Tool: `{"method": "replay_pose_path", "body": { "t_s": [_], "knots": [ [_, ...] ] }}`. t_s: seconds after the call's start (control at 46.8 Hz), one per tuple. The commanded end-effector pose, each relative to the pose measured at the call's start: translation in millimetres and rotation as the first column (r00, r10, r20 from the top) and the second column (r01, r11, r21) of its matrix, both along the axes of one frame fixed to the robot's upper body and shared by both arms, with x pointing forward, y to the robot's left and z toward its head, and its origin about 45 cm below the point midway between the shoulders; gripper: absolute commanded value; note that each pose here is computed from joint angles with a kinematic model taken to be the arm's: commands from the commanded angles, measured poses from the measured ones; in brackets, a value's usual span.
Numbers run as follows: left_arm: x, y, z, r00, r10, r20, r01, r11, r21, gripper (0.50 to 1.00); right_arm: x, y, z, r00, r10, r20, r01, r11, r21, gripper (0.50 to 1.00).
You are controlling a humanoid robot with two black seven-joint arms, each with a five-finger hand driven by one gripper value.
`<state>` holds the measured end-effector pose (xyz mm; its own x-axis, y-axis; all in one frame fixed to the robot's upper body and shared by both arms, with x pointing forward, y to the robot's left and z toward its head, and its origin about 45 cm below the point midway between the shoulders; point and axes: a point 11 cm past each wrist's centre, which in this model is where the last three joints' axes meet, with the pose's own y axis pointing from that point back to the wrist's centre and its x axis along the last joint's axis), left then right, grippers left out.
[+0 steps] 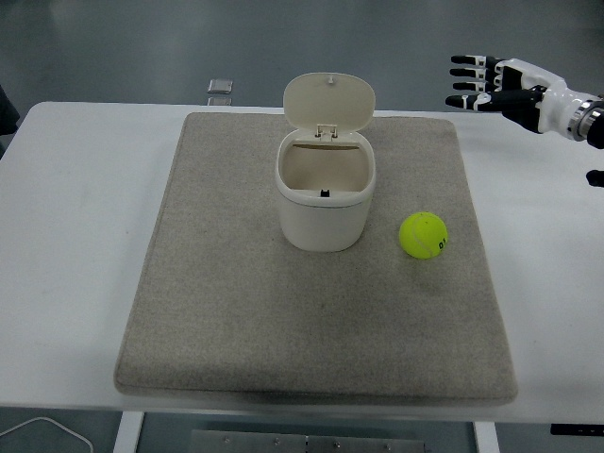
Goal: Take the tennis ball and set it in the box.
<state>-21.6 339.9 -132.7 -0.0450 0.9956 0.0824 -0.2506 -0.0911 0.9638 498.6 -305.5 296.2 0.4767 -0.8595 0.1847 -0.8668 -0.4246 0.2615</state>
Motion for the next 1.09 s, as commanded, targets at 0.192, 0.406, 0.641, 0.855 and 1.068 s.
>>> {"method": "replay_pose_path", "body": {
  "t_s": [0.192,0.406,0.641,0.855,1.068],
  "knots": [
    [-0.1,0,0,1.000,0.000,0.000,0.000,1.000,-0.001,0.992,-9.1,-11,4.1,0.998,0.059,0.002,-0.059,0.998,-0.003,0.934],
    [-0.1,0,0,1.000,0.000,0.000,0.000,1.000,-0.001,0.992,-26.6,-28,28.7,0.982,0.168,0.085,-0.163,0.985,-0.058,0.934],
    [-0.1,0,0,1.000,0.001,0.000,-0.001,1.000,0.001,0.992,-41.9,-18,21.5,0.949,0.291,0.121,-0.268,0.947,-0.178,0.932],
    [-0.1,0,0,1.000,-0.001,0.000,0.001,1.000,0.001,0.992,-63.0,-4,2.4,0.899,0.426,0.101,-0.384,0.878,-0.285,0.932],
    [-0.1,0,0,1.000,0.000,0.000,0.000,1.000,0.001,0.990,-77.2,10,-13.8,0.842,0.533,0.087,-0.443,0.773,-0.454,0.932]
  ]
}}
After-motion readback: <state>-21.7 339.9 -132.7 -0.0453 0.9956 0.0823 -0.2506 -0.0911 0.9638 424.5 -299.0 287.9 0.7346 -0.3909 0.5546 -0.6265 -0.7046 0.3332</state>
